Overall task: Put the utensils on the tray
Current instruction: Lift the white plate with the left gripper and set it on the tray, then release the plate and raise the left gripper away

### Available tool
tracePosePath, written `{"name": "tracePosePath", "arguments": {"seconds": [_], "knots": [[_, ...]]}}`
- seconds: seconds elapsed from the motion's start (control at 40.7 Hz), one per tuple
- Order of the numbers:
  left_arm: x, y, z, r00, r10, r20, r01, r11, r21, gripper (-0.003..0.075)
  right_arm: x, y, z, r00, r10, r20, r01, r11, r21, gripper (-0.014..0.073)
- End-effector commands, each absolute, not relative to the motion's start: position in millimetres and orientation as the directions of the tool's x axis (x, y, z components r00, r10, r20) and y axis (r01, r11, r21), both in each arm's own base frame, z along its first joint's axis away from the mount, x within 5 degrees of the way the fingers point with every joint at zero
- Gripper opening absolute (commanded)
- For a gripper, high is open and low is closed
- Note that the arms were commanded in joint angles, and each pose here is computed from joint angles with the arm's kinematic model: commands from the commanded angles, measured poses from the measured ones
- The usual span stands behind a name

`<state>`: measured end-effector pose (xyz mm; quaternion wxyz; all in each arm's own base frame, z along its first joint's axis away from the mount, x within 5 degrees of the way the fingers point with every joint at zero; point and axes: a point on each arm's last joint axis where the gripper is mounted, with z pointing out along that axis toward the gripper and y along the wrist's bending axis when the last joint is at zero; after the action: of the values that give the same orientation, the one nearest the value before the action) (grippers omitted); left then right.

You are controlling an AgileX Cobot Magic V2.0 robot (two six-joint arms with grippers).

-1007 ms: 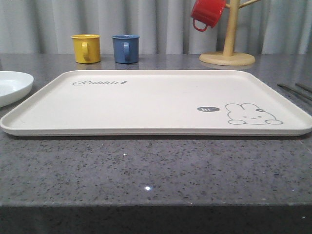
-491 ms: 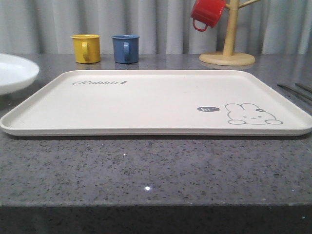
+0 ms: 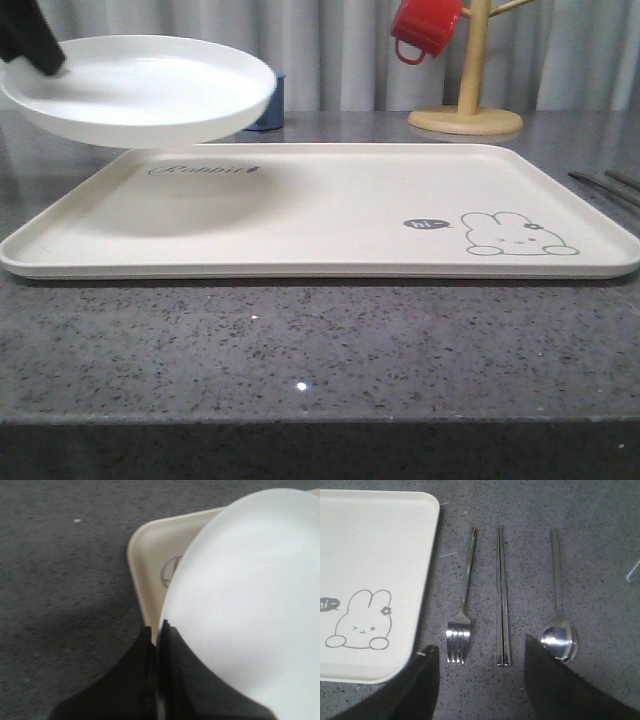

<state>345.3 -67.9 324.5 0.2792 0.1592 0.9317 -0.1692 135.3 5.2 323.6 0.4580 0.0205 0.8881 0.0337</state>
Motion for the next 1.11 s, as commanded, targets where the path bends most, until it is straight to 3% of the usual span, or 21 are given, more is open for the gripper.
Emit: {"name": "tracePosePath", "arguments": {"seconds": [0.0, 0.393, 0.589, 0.737, 0.884, 1.081], "knots": [[346, -90, 339, -0.742, 0.2, -0.64, 0.437, 0.869, -0.235, -0.0018, 139, 4, 339, -0.502, 0.067, -0.862, 0.005, 0.997, 0.075, 0.0413], [370, -106, 287, -0.811, 0.239, -0.534, 0.431, 0.862, -0.268, -0.0003, 139, 4, 339, -0.502, 0.067, -0.862, 0.005, 0.997, 0.075, 0.0413], [371, -107, 284, -0.82, 0.235, -0.523, 0.423, 0.863, -0.276, 0.0269, 139, 4, 339, -0.502, 0.067, -0.862, 0.005, 0.997, 0.075, 0.0413], [365, -106, 309, -0.779, 0.228, -0.584, 0.442, 0.86, -0.255, 0.0422, 139, 4, 339, -0.502, 0.067, -0.862, 0.005, 0.997, 0.075, 0.0413], [338, -106, 355, -0.694, 0.25, -0.675, 0.494, 0.848, -0.193, 0.0423, 139, 4, 339, -0.502, 0.067, -0.862, 0.005, 0.997, 0.075, 0.0413], [277, -113, 399, -0.554, 0.383, -0.739, 0.564, 0.826, 0.005, 0.0422, 139, 4, 339, -0.502, 0.067, -0.862, 0.005, 0.997, 0.075, 0.0413]]}}
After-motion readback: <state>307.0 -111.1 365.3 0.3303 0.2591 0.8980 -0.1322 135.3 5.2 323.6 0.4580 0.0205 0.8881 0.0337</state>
